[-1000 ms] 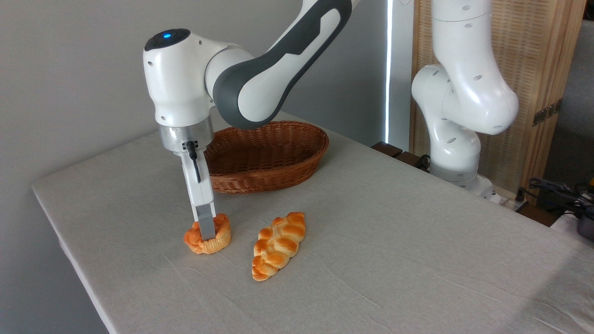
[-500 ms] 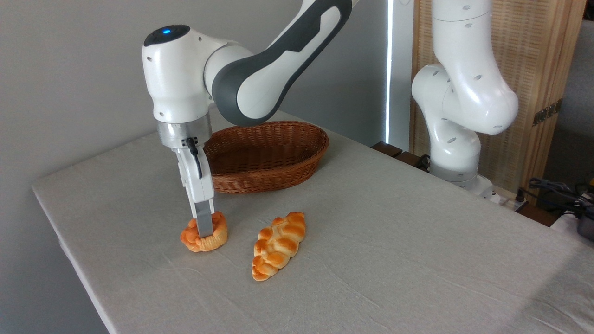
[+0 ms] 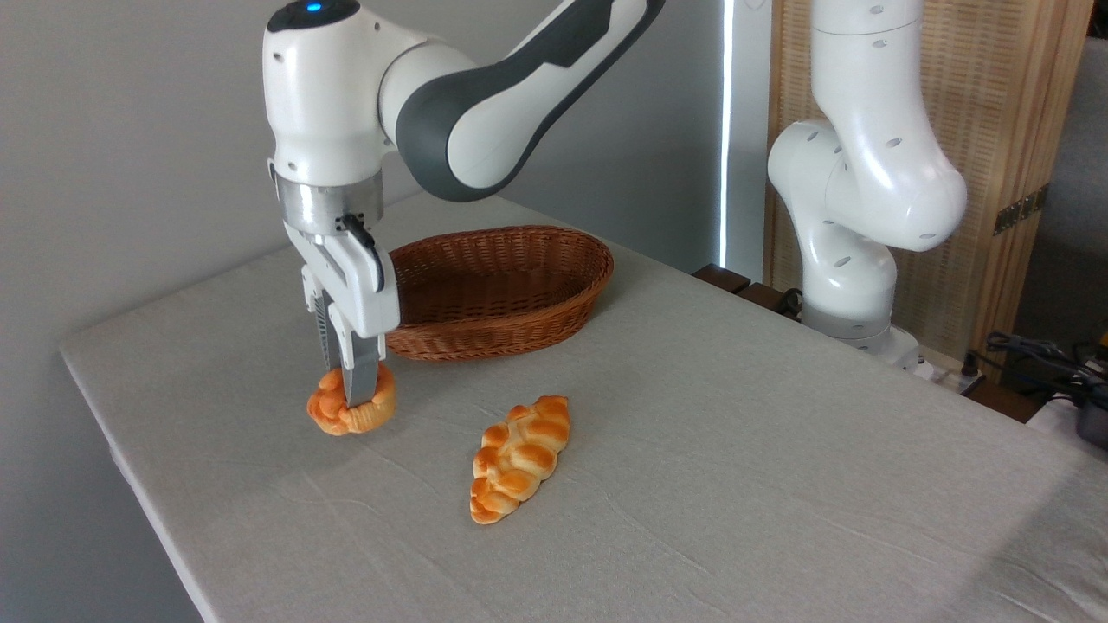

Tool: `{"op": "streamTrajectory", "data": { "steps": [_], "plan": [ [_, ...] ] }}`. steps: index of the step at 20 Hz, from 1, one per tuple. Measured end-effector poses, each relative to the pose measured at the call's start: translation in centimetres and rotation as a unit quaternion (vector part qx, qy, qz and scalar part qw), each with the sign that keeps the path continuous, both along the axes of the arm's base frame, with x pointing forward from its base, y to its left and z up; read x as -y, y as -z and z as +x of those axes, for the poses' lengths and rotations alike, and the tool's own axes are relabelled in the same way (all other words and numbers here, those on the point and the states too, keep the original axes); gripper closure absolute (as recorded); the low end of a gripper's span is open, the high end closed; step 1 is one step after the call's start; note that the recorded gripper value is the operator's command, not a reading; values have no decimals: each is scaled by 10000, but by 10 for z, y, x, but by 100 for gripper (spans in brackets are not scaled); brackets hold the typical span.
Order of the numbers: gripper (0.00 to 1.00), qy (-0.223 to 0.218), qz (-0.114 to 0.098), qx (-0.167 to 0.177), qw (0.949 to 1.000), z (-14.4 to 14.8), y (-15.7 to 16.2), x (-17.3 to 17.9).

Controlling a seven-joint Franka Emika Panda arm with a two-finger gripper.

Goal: Put bread into the basket
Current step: 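Lift the gripped bun up off the table, then carry the bun over the basket and lower it inside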

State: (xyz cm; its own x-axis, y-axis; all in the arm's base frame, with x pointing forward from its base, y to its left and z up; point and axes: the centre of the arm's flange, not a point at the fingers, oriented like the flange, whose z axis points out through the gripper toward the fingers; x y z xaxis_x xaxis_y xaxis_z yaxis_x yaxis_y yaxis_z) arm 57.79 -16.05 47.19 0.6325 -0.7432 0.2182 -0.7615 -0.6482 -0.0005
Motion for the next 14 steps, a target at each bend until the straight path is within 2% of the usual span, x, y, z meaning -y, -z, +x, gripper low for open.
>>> {"op": "streamTrajectory", "data": {
  "steps": [5, 9, 14],
  "plan": [
    [57, -498, -141, -315, 9982, -11, -22, 18],
    [57, -1041, -367, -452, 9929, -27, -44, 53],
    [56, -1492, -425, -665, 9857, -51, -56, 89]
  ]
}}
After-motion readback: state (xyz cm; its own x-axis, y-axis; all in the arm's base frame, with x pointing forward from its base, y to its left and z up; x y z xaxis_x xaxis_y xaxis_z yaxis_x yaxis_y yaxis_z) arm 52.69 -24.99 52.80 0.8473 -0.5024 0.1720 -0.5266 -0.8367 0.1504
